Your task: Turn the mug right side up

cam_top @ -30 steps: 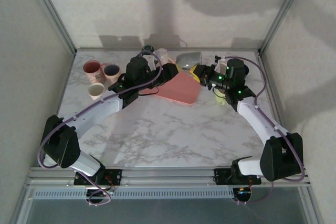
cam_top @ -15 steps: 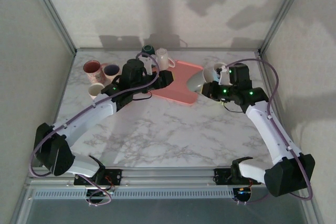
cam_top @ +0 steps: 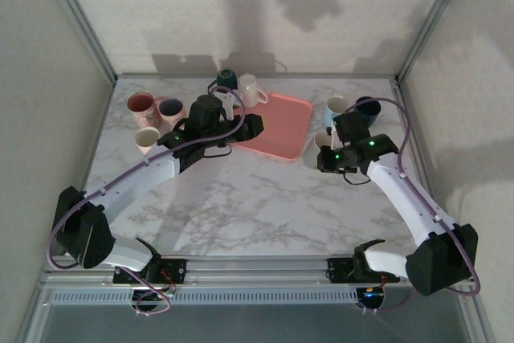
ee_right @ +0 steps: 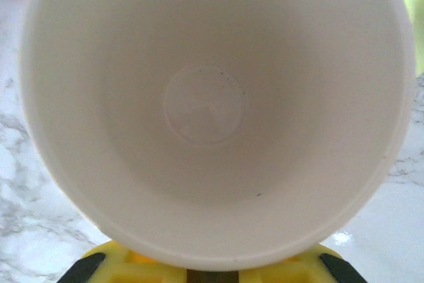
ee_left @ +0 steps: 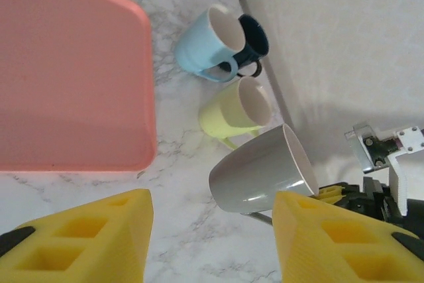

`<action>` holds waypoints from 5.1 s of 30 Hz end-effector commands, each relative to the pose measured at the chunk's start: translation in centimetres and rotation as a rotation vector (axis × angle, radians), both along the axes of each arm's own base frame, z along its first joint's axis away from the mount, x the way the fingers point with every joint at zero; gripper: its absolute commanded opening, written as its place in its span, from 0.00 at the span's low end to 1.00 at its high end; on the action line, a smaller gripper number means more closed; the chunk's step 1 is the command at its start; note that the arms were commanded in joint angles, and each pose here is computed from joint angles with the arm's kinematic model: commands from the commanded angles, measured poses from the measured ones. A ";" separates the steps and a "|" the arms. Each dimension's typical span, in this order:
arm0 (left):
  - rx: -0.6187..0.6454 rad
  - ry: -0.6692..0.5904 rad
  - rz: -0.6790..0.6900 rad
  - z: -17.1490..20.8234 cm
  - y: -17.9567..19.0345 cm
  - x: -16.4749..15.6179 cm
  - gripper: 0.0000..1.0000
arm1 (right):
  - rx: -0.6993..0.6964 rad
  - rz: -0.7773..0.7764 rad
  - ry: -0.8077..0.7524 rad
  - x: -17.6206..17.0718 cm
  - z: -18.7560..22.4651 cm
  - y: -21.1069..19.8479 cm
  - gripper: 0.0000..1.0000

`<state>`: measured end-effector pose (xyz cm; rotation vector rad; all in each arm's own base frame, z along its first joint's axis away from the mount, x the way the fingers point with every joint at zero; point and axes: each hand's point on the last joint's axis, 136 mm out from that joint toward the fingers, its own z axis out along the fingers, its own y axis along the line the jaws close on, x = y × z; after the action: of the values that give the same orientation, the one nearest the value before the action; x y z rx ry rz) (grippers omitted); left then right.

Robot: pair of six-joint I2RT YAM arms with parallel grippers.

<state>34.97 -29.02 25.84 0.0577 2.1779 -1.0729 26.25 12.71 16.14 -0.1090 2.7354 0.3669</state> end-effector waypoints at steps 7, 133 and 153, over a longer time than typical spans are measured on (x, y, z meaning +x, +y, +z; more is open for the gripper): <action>0.091 0.050 -0.093 -3.8 -0.8 -1.1 0.51 | -0.146 0.096 -0.092 2.4 -1.9 0.4 0.00; 0.057 0.242 0.816 -19.8 0.0 28.4 0.71 | 0.360 -0.188 -0.062 10.7 4.2 3.5 0.55; 0.155 0.180 0.784 -13.6 5.3 22.7 0.67 | 0.339 -0.181 -0.061 10.6 3.9 3.2 0.55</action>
<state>56.94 -24.09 5.35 -0.8389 2.2592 -0.3932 36.79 16.21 20.16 0.2212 2.5511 0.7672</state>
